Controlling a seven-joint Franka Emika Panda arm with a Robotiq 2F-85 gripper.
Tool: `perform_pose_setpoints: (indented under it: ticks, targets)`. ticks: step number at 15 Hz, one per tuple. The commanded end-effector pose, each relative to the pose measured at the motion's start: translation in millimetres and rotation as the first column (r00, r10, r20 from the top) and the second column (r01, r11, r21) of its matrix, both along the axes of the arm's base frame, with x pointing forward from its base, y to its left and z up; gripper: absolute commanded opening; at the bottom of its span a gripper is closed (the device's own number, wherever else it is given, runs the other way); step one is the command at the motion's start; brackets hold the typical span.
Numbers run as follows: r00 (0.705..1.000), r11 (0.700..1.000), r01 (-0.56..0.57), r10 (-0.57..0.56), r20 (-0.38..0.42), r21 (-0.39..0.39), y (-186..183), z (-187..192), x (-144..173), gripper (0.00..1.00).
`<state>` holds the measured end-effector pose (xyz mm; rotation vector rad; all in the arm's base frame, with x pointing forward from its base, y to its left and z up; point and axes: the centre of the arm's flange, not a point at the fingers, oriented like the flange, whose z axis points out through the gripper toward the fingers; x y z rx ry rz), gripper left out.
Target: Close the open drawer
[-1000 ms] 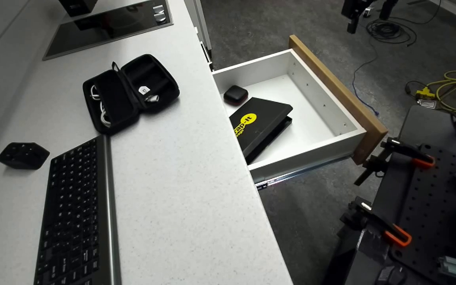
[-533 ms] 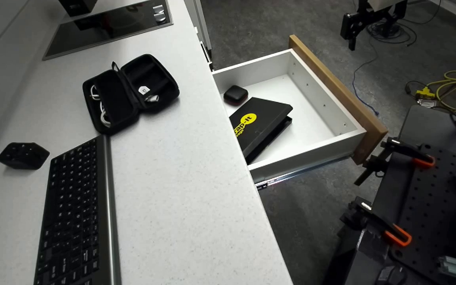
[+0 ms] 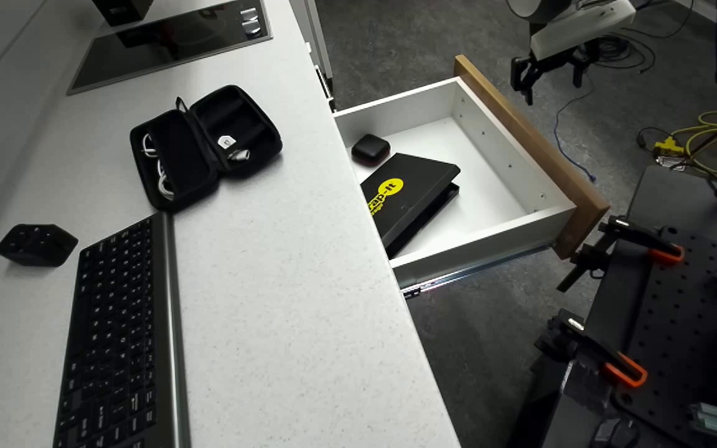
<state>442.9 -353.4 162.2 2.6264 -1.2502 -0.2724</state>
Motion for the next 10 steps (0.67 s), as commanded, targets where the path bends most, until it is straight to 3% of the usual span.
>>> perform_pose_setpoints:
  ticks: [1,10]
  targets:
    - [0.998,0.998,0.025,-0.021,-0.067,0.054,-7.9,-32.6,36.2,1.0]
    - [0.985,0.978,-0.088,0.114,-0.129,0.189,42.9,-49.9,100.1,1.0]
